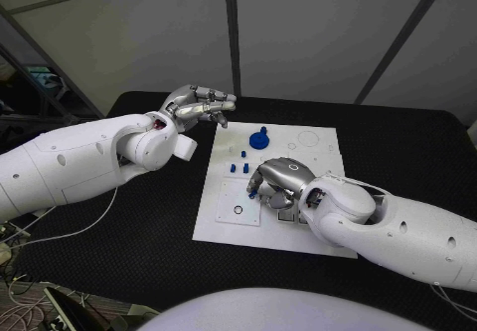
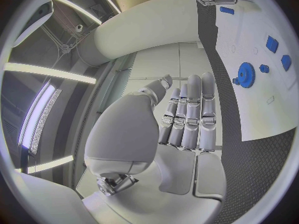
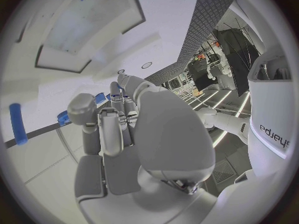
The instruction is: Assemble the parts on the task board
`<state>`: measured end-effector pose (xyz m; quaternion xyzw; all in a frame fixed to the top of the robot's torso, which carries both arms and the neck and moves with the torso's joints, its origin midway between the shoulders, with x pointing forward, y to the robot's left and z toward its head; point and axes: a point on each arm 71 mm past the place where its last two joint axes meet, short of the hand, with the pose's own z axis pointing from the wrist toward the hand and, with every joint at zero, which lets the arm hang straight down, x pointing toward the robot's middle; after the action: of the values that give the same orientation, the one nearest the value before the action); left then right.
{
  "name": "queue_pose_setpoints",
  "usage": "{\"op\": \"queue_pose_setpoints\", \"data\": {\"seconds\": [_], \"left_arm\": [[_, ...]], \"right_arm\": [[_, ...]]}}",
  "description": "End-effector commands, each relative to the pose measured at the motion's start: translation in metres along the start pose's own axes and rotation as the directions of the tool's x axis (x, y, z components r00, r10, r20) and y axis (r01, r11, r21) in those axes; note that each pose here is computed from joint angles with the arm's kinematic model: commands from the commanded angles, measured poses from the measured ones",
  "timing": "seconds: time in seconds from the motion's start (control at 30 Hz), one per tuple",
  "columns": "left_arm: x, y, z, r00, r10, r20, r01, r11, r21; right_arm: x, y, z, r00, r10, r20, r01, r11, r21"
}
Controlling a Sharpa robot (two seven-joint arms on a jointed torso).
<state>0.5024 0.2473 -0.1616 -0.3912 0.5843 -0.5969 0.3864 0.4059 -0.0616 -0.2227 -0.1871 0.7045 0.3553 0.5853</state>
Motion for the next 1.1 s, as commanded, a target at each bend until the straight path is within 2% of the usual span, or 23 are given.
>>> {"op": "queue_pose_setpoints", "data": {"seconds": [0.03, 0.57, 1.1], "left_arm": [[0.0011, -0.0009, 0.0006, 1.000, -0.006, -0.011, 0.006, 1.000, 0.001], [0.0002, -0.0004, 0.0009, 1.000, -0.006, -0.010, 0.006, 1.000, -0.001], [0.0006, -0.0002, 0.0011, 1.000, -0.006, -0.012, 0.006, 1.000, -0.003]], "right_arm": [[-0.0011, 0.0023, -0.0004, 1.000, -0.008, 0.006, 0.008, 1.000, -0.009], [-0.0019, 0.0037, -0.0042, 0.999, -0.042, -0.001, 0.042, 0.999, -0.003], [0.0011, 0.0034, -0.0028, 0.995, -0.086, -0.041, 0.087, 0.996, 0.019]]}}
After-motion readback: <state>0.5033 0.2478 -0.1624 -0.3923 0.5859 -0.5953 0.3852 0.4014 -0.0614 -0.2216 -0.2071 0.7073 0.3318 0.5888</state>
